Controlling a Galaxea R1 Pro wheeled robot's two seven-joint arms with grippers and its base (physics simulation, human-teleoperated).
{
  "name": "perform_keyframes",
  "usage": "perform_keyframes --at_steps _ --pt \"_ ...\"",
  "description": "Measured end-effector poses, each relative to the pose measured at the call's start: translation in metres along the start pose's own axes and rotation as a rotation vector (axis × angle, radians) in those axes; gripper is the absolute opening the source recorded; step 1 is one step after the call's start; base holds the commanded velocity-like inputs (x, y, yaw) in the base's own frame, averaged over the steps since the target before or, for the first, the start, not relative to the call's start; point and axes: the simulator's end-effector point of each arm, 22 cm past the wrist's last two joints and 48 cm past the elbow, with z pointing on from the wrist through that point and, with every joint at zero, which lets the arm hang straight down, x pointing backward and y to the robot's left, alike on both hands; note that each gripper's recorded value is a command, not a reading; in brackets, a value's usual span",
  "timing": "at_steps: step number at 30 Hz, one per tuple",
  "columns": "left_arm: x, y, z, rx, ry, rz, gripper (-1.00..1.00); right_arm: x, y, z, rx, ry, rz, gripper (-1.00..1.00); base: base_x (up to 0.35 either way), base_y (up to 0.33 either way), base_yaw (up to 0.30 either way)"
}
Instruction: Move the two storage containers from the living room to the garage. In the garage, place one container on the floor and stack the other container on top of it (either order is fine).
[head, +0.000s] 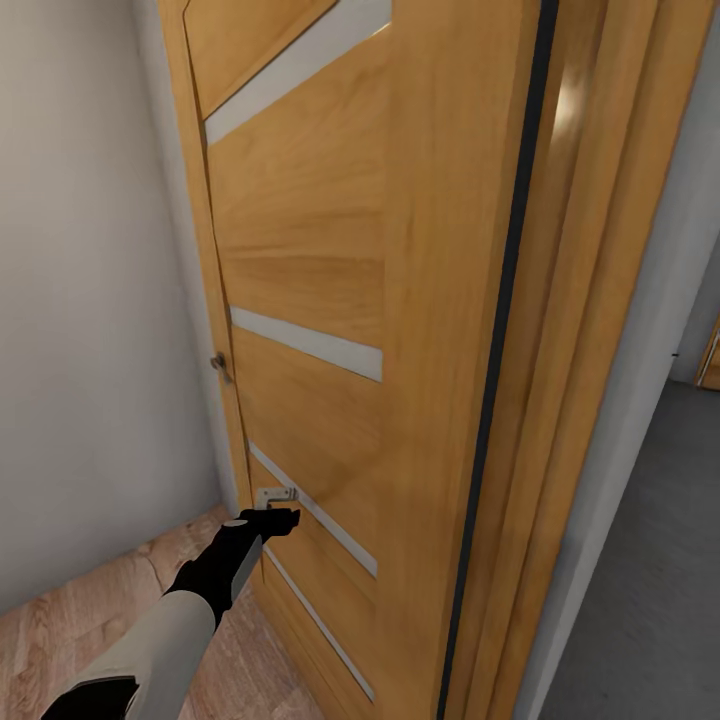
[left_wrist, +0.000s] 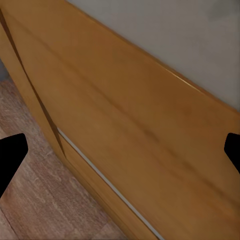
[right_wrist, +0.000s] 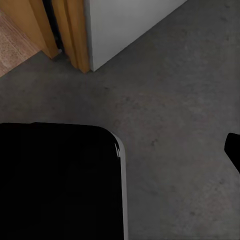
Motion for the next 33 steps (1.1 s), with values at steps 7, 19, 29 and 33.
perform_keyframes --at_steps 7,19,29,33 --pt "0.0001 -0.0009 0.0000 0.001 0.000 0.000 1.00 0.0001 -0.0002 -0.0001 0.001 0.000 0.000 1.00 0.000 0.000 0.000" --pt "0.0002 -0.0016 0.0000 0.002 0.000 -0.001 1.00 0.0002 -0.0010 -0.0001 0.005 0.001 0.001 1.00 0.000 0.000 0.000" --pt "0.0002 -0.0017 0.0000 0.002 -0.001 0.000 1.00 0.0002 0.0000 -0.0001 0.001 0.001 0.001 1.00 0.000 0.000 0.000" --pt "0.0002 -0.0023 0.0000 0.003 0.000 -0.001 1.00 0.0000 -0.0001 0.0000 0.001 0.000 0.000 1.00 0.000 0.000 -0.001"
